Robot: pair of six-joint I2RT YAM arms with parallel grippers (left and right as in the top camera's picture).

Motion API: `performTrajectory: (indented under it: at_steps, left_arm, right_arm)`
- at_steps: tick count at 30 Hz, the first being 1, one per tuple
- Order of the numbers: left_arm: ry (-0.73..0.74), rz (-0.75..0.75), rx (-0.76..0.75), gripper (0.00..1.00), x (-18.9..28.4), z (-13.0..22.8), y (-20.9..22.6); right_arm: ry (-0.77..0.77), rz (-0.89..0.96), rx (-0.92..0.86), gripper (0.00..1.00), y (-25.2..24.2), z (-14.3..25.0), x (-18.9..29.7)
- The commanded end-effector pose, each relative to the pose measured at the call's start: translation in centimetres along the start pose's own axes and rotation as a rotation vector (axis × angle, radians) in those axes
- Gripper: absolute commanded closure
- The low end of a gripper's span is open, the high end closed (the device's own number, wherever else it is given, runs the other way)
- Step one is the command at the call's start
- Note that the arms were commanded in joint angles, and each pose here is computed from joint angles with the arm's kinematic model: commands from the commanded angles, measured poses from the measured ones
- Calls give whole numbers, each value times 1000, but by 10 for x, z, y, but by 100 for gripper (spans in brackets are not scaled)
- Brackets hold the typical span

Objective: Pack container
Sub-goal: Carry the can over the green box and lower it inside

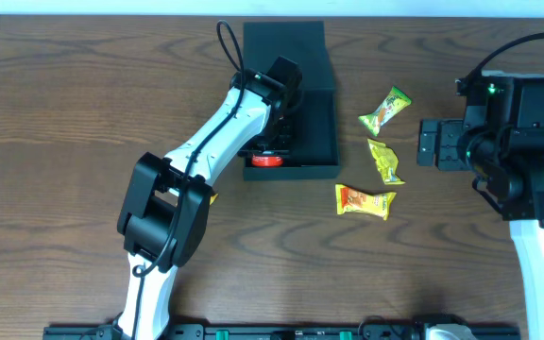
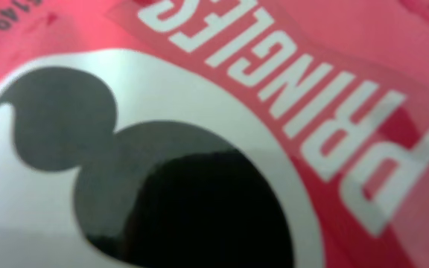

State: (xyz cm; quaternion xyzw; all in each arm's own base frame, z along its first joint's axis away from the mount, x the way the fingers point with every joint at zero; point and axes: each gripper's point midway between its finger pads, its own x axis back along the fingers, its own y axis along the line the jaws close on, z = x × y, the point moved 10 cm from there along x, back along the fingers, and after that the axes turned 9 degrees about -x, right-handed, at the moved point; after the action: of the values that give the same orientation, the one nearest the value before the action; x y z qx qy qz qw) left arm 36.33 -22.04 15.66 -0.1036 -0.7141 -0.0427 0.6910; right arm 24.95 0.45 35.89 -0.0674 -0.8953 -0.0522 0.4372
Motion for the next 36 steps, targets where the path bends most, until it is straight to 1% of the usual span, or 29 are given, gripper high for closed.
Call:
performTrajectory:
  at_steps: [1, 9, 15, 18, 30, 36]
  left_arm:
    - [-20, -10, 0, 40, 6, -3, -2]
    - [-20, -9, 0, 34, 6, -3, -2]
    - [-19, -9, 0, 33, 6, -3, -2]
    - [-21, -9, 0, 31, 6, -3, -2]
    - [-45, 0, -2, 31, 11, -7, -4]
    - [-16, -9, 0, 30, 22, -4, -4]
  right_arm:
    - [-15, 4, -14, 1, -1, -2, 4]
    - [-14, 4, -13, 1, -1, -2, 4]
    - [-14, 4, -13, 1, -1, -2, 4]
    - [-15, 4, -13, 1, -1, -2, 4]
    - [-18, 4, -14, 1, -1, -3, 4]
    - [-23, 18, -14, 1, -2, -3, 4]
